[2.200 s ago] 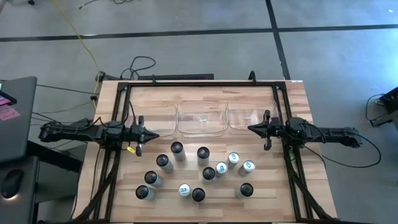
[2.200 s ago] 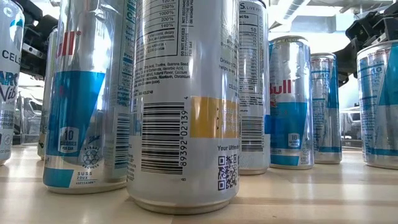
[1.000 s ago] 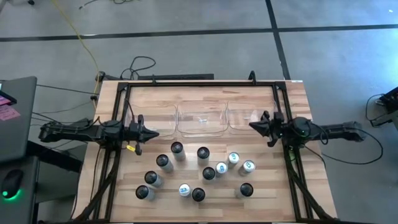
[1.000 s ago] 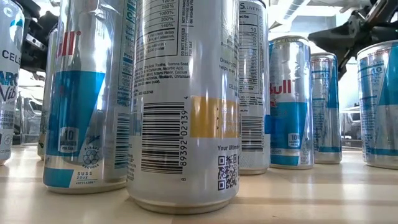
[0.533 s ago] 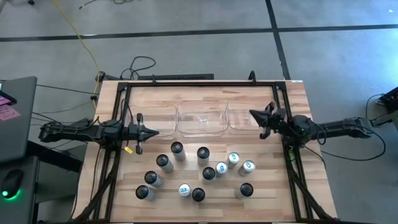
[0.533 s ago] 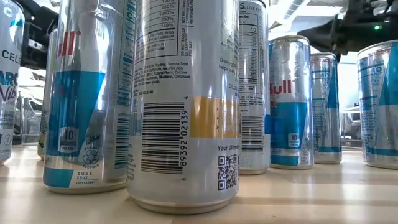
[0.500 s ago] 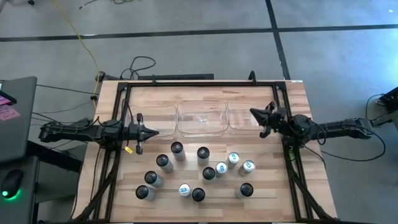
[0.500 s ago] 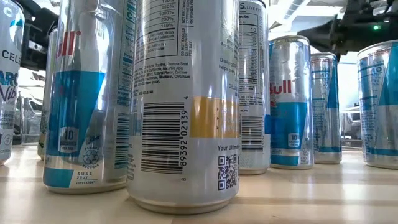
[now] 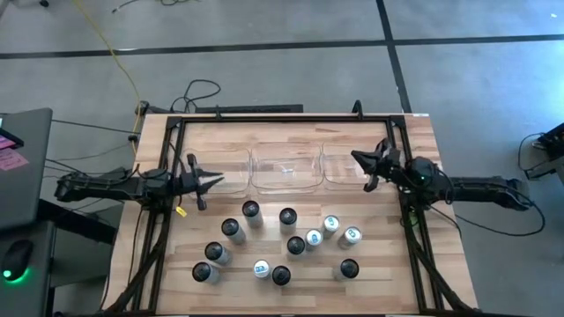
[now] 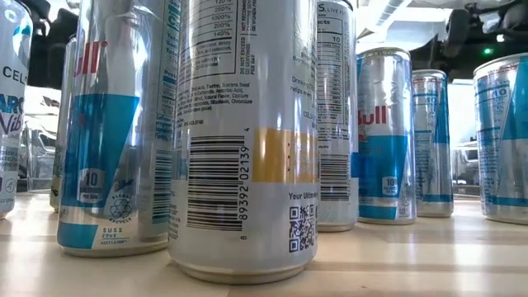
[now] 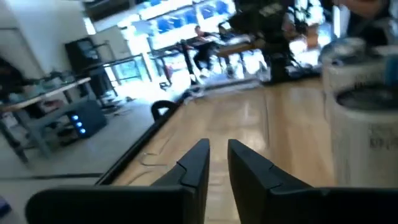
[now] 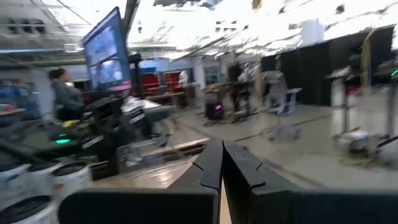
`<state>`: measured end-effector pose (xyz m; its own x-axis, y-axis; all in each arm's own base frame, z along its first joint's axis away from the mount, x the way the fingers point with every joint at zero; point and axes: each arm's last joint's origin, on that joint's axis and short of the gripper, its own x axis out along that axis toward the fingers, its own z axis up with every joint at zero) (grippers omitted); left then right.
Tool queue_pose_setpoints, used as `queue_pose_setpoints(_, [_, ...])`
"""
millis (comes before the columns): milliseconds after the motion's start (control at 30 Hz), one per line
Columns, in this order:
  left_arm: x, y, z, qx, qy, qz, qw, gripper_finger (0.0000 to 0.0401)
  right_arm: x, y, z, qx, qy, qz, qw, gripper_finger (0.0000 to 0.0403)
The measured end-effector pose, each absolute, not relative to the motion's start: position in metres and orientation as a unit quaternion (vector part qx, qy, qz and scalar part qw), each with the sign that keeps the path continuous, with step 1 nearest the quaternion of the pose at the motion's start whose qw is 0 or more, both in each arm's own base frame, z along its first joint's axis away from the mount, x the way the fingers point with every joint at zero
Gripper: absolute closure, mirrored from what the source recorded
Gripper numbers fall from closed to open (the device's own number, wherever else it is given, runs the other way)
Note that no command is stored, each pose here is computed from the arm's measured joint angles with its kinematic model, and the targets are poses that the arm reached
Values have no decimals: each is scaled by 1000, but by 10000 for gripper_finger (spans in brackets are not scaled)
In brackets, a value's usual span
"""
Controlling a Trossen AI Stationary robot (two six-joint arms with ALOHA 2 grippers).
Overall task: Sort soda cans
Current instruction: Put the green soda can into the left transparent bin
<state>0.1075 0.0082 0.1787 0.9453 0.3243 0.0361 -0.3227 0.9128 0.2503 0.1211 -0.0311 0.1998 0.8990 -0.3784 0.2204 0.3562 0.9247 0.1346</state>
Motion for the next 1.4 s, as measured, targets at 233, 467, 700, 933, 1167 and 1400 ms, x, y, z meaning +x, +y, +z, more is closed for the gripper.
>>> queue_pose_setpoints(233, [108,8,178,14,-13,159,987,287,125,-33,203,31,-136,-179,974,366])
queue_pose_setpoints(467, [108,5,181,-52,-25,99,993,198,134,-33,214,9,-102,-139,985,304])
queue_pose_setpoints(700, [105,4,211,-36,-67,93,993,154,139,-35,212,-9,-79,-165,983,214])
queue_pose_setpoints(933, [117,1,221,-47,-66,54,995,153,138,-36,214,24,-95,-171,980,178])
queue_pose_setpoints(1167, [147,-6,225,-42,-5,35,999,153,137,-35,219,47,-126,-166,977,174])
queue_pose_setpoints(1400, [174,-18,263,16,53,5,998,153,141,-35,212,65,-95,-165,980,174])
